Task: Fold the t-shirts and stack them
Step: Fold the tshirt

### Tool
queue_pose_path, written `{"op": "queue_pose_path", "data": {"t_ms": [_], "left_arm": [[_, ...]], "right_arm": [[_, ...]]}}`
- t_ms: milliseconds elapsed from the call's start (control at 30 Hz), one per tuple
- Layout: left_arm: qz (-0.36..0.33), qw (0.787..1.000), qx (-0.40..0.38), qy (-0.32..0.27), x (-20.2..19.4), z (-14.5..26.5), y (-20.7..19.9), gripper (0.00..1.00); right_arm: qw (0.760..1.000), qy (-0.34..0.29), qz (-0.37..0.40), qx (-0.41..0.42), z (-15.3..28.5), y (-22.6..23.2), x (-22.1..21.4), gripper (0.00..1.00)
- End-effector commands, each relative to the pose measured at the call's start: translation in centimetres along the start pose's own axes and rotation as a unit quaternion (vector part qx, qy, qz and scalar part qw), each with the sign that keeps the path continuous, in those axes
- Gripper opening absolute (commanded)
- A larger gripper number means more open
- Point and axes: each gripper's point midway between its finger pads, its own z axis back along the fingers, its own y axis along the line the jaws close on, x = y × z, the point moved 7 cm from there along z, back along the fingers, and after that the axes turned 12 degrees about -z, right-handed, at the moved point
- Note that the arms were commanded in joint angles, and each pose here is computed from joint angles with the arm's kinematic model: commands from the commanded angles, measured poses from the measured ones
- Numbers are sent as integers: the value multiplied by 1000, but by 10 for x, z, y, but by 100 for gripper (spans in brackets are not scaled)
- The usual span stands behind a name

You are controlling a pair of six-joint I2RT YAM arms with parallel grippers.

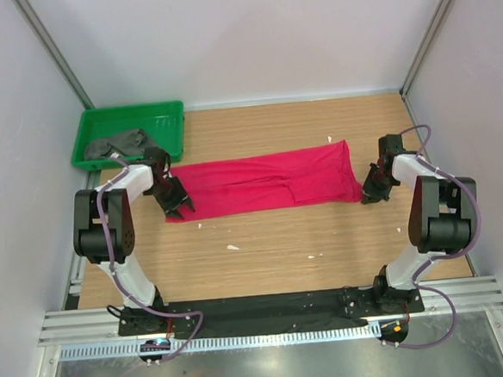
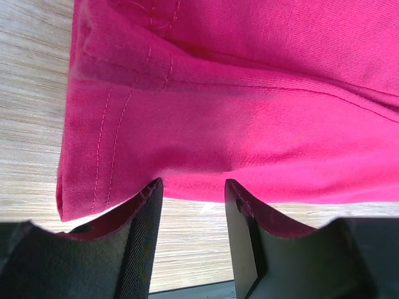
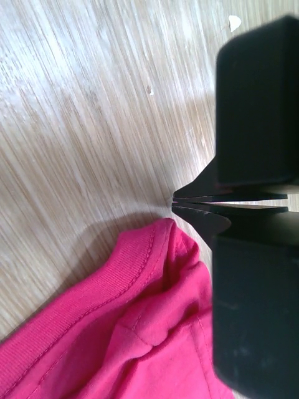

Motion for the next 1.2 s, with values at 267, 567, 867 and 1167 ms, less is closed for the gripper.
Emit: {"op": "queue_pose_path", "data": {"t_ms": [267, 567, 867, 1167], "left_arm": [[-32, 996, 17, -79, 7, 43, 5, 57], [-37, 989, 18, -143, -2, 78, 5, 69], [-78, 994, -46, -66, 25, 30, -7, 61], [-38, 998, 40, -7, 21, -6, 14, 59]], "right_arm": [[998, -16, -33, 57, 35, 17, 2, 34], [981, 11, -121, 153, 50, 38, -10, 54], [962, 11, -205, 182, 29, 41, -26, 55], [970, -15, -194, 145, -1, 41, -12, 55]]}}
